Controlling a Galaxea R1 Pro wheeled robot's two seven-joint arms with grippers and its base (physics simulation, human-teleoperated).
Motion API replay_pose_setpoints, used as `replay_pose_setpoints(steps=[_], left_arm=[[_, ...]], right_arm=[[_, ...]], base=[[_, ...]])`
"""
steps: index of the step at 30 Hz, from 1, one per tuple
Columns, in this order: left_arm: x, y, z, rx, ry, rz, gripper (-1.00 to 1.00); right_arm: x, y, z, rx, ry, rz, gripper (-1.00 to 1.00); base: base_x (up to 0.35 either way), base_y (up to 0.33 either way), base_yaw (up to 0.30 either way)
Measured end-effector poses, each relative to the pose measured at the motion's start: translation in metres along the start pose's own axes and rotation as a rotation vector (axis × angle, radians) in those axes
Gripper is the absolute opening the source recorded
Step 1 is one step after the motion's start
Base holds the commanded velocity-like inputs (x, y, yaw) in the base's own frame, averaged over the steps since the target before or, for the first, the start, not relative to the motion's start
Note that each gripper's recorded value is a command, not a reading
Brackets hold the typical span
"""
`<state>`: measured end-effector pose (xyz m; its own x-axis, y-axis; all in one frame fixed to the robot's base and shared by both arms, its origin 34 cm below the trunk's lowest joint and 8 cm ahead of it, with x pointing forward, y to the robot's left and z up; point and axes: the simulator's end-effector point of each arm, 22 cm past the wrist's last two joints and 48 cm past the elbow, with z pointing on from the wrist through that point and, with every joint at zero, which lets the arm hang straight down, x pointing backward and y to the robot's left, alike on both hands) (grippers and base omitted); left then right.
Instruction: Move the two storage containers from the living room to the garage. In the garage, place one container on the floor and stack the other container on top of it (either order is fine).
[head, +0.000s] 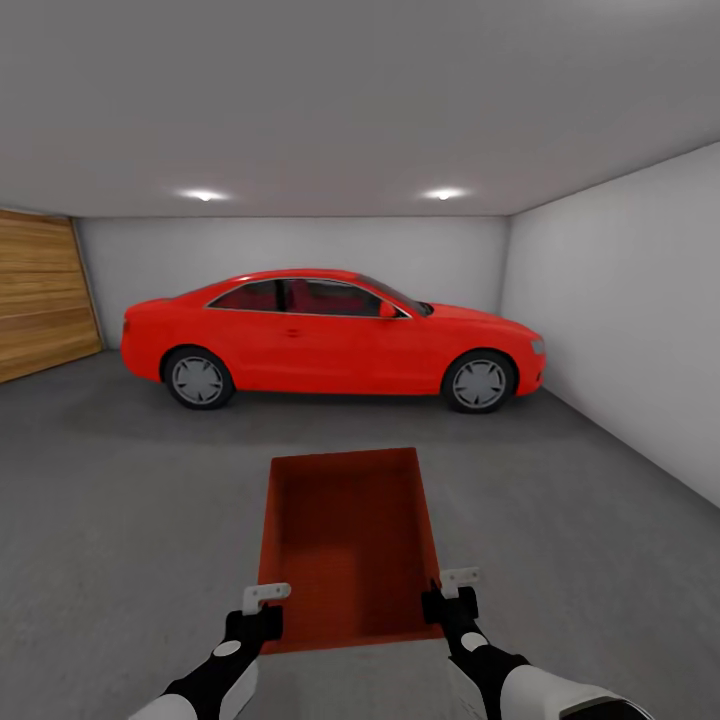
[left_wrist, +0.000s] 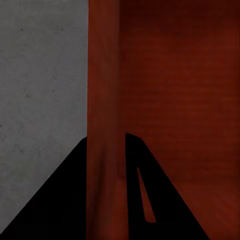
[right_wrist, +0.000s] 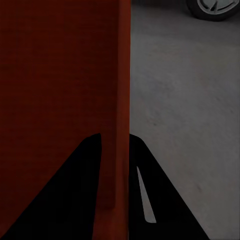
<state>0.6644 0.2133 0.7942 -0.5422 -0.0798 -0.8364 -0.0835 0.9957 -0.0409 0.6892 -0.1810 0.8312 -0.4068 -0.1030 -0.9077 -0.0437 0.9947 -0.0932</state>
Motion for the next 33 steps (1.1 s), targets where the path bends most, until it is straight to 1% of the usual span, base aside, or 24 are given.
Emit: replay_pose_setpoints(steps=[33], left_arm=[[-0.0001,0.0000,0.0000,0.000,0.000,0.000,-1.00]], right_arm=[[0.0000,0.0000,0.0000,0.000,0.000,0.000,-1.00]], base=[[0.322,0.000,0.000]])
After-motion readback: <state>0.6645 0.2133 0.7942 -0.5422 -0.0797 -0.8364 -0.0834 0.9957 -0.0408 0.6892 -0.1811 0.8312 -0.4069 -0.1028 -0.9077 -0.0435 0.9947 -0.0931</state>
